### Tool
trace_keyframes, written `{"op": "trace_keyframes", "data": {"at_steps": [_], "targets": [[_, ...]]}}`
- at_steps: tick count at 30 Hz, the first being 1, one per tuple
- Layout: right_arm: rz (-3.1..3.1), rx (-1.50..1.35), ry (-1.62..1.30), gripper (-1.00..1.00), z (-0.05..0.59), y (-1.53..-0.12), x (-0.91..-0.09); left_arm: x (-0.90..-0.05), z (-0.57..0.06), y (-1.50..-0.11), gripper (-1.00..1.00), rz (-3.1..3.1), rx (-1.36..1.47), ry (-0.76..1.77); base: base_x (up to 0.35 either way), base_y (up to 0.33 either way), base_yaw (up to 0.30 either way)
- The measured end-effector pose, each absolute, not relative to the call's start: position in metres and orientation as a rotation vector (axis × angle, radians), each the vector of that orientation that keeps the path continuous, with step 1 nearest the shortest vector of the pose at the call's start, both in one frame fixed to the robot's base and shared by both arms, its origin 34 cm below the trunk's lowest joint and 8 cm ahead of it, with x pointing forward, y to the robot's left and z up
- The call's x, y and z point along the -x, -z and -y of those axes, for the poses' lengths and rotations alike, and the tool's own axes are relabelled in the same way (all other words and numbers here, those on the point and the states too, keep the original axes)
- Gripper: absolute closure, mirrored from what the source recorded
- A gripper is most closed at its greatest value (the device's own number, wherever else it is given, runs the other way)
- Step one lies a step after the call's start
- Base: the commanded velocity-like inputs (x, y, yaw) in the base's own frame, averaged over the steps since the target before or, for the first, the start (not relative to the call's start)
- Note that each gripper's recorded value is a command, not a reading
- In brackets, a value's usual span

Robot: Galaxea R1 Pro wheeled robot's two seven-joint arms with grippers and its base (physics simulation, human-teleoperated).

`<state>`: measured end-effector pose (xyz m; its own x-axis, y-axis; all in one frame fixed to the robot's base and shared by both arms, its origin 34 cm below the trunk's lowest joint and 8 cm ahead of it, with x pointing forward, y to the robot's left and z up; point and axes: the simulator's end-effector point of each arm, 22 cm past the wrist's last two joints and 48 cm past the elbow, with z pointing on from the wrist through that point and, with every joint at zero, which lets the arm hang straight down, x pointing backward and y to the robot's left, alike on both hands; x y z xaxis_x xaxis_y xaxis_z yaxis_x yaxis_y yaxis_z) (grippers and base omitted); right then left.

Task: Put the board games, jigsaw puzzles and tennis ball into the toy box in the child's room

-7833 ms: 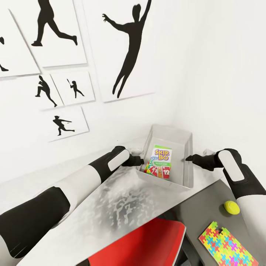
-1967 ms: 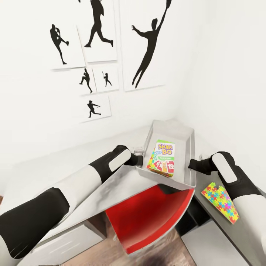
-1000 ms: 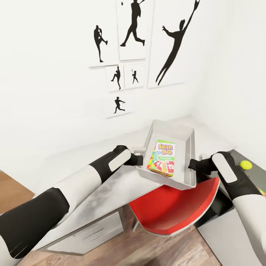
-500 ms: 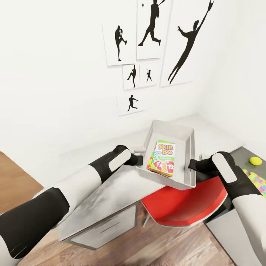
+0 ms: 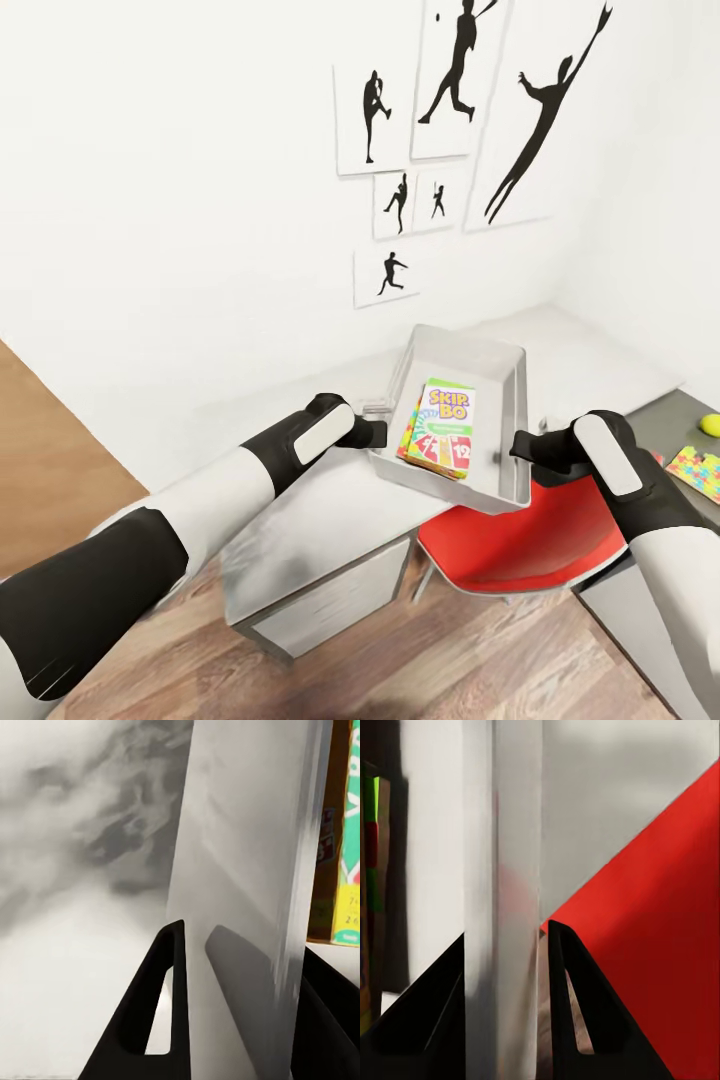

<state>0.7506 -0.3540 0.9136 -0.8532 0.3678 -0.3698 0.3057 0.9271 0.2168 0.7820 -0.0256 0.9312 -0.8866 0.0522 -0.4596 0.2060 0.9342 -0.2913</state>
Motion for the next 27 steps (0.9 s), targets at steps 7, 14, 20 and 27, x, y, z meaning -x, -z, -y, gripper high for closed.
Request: {"op": "trace_keyframes", "data": {"at_steps": [7,14,20,27], "targets": [[-2.672,-0.487,-0.207,1.0,0.3544,-0.9144,-0.751,-0.7822,0.0259,-0.9314,1.0,-2.632,-0.183,0.465,-0.013,0.032,0.0],[-2.67,-0.486,-0.205,1.0,0.3547,-0.9149,-0.7513,-0.7823,0.0261,-0.9314,1.0,-2.63,-0.179,0.466,-0.001,0.002,0.0],[-2.662,-0.48,-0.197,1.0,0.3572,-0.9184,-0.7527,-0.7834,0.0282,-0.9324,1.0,-2.619,-0.168,0.471,0.0,0.0,0.0],[-2.656,-0.477,-0.191,1.0,0.3592,-0.9207,-0.754,-0.7842,0.03,-0.933,1.0,-2.61,-0.163,0.475,-0.019,0.0,0.0]]}}
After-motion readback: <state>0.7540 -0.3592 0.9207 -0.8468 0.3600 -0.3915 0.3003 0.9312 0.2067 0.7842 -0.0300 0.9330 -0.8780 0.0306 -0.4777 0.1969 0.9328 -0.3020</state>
